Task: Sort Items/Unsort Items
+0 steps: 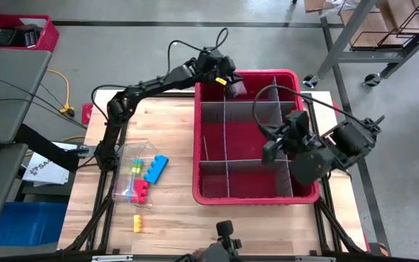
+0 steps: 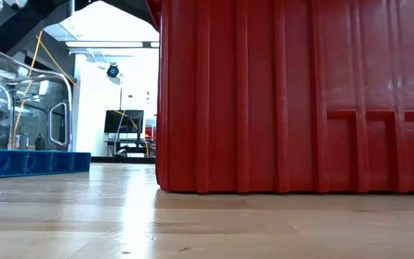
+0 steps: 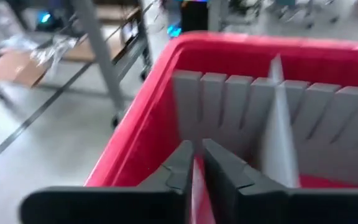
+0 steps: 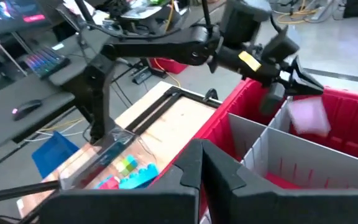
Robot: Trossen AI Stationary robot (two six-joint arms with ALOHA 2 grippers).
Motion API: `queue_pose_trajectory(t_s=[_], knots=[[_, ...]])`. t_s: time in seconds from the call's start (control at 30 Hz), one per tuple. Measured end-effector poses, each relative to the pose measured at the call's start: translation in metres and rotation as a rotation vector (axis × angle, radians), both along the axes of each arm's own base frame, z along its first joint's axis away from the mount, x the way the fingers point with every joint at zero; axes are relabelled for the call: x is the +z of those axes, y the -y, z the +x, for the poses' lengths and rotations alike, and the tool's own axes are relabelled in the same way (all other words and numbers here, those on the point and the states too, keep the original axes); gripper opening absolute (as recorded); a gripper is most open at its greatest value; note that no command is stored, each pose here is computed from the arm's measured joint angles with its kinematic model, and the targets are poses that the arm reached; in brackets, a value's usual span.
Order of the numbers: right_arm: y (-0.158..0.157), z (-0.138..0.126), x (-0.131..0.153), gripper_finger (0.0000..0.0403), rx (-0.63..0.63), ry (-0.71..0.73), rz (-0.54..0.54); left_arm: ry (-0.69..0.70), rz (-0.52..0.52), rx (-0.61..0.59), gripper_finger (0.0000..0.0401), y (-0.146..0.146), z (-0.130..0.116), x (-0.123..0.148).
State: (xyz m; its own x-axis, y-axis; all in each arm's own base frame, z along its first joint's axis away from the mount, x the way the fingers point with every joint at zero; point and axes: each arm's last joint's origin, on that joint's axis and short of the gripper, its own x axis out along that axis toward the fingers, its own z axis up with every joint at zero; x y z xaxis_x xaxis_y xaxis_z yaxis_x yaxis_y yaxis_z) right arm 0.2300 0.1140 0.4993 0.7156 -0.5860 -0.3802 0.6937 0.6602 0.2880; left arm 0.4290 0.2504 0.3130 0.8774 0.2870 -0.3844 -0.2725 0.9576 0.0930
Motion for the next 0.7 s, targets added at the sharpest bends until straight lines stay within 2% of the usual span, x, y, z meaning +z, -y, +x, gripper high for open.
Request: queue_pose_trajectory(t_s=[0.23,0.33,0.47,0.53,0.7], knots=[[0.009,0.005,-0.001,0.0,0.025,-0.065,-0.001,0.065,0.019,-0.044,0.0135,0.012,0.006,0.025],[0.009,0.005,-0.002,0.0,0.049,-0.095,-0.024,0.075,-0.073,-0.049,0.0175,0.023,-0.001,0.048],[0.009,0.005,-0.002,0.0,0.08,-0.137,-0.075,0.139,-0.172,-0.223,0.0198,0.053,-0.032,0.105],[0.009,0.005,-0.002,0.0,0.098,-0.163,-0.107,0.113,-0.201,-0.268,0.0197,0.076,-0.053,0.127],[0.009,0.005,-0.002,0.0,0.144,-0.225,-0.182,-0.11,-0.21,-0.27,0.018,0.15,-0.107,0.148]])
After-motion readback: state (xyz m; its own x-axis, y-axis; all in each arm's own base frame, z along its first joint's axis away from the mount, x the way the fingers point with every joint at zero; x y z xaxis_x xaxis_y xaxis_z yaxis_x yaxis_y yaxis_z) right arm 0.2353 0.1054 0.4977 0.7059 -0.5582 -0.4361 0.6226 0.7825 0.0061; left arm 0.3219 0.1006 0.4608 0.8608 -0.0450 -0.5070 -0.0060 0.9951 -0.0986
